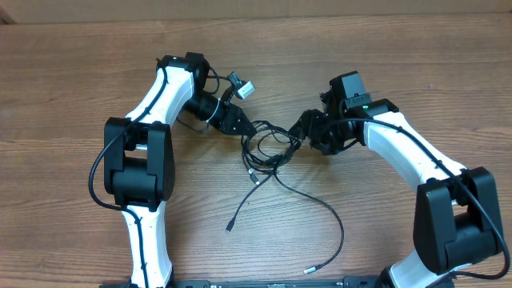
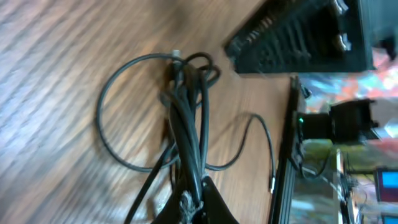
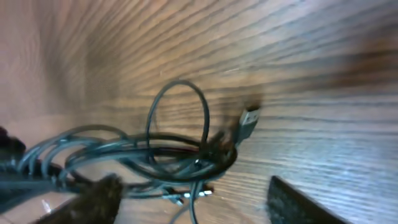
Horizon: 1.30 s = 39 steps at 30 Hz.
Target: Untangle cables
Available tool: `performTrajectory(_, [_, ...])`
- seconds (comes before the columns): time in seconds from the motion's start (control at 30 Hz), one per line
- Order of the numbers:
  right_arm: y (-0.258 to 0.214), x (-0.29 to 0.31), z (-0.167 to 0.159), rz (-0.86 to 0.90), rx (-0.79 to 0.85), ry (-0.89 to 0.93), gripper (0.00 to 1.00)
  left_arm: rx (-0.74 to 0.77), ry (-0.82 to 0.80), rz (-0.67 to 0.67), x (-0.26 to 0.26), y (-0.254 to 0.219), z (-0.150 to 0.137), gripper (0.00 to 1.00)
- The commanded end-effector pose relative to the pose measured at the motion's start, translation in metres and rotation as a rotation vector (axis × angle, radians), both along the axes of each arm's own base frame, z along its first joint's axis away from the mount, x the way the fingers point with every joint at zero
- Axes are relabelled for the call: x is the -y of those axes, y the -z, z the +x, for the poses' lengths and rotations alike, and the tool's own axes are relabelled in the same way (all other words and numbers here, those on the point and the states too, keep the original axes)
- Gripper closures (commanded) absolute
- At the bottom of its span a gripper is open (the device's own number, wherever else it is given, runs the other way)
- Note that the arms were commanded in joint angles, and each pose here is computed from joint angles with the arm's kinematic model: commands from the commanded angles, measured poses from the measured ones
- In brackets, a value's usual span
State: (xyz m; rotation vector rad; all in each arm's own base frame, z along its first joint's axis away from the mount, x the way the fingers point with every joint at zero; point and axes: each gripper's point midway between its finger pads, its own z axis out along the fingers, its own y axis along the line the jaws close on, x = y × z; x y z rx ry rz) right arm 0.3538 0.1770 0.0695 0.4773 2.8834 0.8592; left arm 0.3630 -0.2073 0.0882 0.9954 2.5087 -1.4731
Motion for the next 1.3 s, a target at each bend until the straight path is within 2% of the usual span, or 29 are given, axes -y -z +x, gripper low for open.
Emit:
performTrajectory(0.0, [-0.018,0.002,0.009,0.08,-0.075,0.189,0.22,0.1,0.06,-0.122,0.009,-0.012,0.003,0.96])
performTrajectory(0.1, [-0.02,-0.003,0.007,0.109,-0.106,0.209,0.24,0.102,0.06,-0.124,0.009,-0.012,0.003,0.96])
performTrajectory(0.27, [-0.02,-0.009,0.003,0.15,-0.223,0.364,0.43,0.141,0.087,-0.228,0.015,-0.027,-0.003,0.95])
performTrajectory(0.43, [-0.032,-0.025,-0.005,0.264,-0.325,0.372,0.44,0.185,0.123,-0.295,0.016,-0.037,-0.01,0.93])
performTrajectory(0.57, [-0.032,-0.025,-0.005,0.262,-0.318,0.363,0.62,0.186,0.123,-0.296,0.017,-0.037,-0.01,0.93])
performTrajectory(0.73, [-0.03,-0.023,-0.004,0.247,-0.309,0.373,0.73,0.185,0.113,-0.316,0.018,-0.04,-0.009,0.93])
performTrajectory(0.8, [-0.026,-0.018,-0.002,0.213,-0.296,0.392,0.83,0.185,0.113,-0.315,0.018,-0.04,-0.009,0.93])
performTrajectory(0.9, [-0.02,-0.011,-0.004,0.171,-0.299,0.416,0.94,0.186,0.113,-0.315,0.018,-0.04,-0.009,0.93])
performTrajectory(1.2, [-0.016,-0.005,-0.002,0.134,-0.28,0.429,0.96,0.184,0.11,-0.306,0.018,-0.039,-0.008,0.91])
performTrajectory(1.27, [-0.016,-0.006,-0.002,0.134,-0.28,0.427,0.9,0.184,0.11,-0.305,0.018,-0.038,-0.008,0.91])
